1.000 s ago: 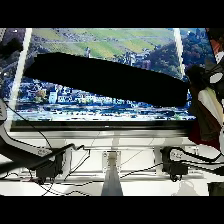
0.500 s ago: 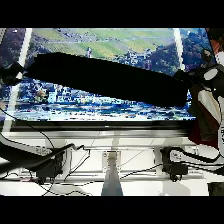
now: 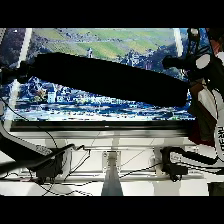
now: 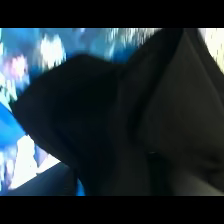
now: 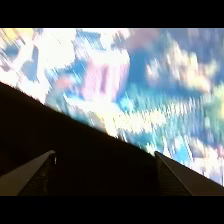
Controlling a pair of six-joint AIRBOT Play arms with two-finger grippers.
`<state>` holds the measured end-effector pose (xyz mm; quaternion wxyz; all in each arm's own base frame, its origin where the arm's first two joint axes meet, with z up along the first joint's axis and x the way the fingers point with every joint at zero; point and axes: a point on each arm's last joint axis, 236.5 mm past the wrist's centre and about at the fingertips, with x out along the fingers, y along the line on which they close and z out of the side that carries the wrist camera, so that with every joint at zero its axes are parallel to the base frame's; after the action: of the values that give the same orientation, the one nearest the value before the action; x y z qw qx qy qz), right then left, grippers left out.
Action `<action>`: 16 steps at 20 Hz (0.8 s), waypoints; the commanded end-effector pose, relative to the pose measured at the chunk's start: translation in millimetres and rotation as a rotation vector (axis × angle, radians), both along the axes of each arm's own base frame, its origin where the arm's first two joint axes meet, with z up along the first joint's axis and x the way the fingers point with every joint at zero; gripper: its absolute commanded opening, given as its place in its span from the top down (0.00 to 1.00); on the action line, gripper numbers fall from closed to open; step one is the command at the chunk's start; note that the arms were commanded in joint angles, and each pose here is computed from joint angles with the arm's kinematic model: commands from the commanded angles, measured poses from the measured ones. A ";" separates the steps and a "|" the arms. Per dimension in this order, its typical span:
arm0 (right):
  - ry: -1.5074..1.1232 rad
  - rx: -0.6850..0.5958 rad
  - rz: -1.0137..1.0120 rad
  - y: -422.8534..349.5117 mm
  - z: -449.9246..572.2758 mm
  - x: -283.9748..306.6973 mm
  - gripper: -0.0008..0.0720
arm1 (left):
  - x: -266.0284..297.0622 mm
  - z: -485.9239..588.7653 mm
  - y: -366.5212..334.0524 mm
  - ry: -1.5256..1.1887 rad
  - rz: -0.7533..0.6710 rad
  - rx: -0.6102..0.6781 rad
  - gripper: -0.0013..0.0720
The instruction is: Fold the clothes and pants, and hang the long-sleeved shirts on hangers.
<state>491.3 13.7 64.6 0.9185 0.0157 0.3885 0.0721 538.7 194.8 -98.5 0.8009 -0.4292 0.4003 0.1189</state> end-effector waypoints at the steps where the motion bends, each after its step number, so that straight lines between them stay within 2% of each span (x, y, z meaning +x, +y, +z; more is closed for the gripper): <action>1: -0.144 0.027 0.004 25.4 41.7 24.3 0.16 | 15.3 -1.9 13.8 -0.056 0.020 0.098 0.60; 2: -0.200 0.035 0.003 33.5 53.5 32.0 0.41 | 14.2 2.6 17.7 -0.062 0.025 0.102 0.97; 3: -0.265 0.036 0.008 42.1 66.4 39.8 0.64 | 13.3 11.8 22.8 -0.076 0.018 0.122 0.97; 4: -0.334 0.039 0.010 50.3 79.5 47.8 0.78 | 12.0 26.2 28.9 -0.095 -0.002 0.165 0.97; 6: -0.455 0.066 0.013 72.0 102.0 60.4 0.97 | 1.7 65.3 41.8 -0.102 -0.084 0.328 0.97; 8: -0.442 0.176 -0.009 100.4 96.2 66.7 0.97 | -18.9 105.7 48.6 -0.057 -0.187 0.508 0.97; 10: -0.327 0.251 0.014 140.0 69.3 67.8 0.97 | -43.6 147.4 43.9 -0.014 -0.266 0.616 0.97; 12: -0.200 0.294 0.086 194.3 42.5 62.8 0.97 | -66.8 188.6 33.3 -0.006 -0.301 0.663 0.97; 16: -0.041 0.406 0.267 324.0 17.2 39.5 0.97 | -109.9 256.1 -6.9 -0.043 -0.348 0.657 0.97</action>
<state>553.2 254.1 102.6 0.9256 0.1194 0.2925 0.2086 467.3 211.7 119.4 0.9156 -0.1013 0.3739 0.1079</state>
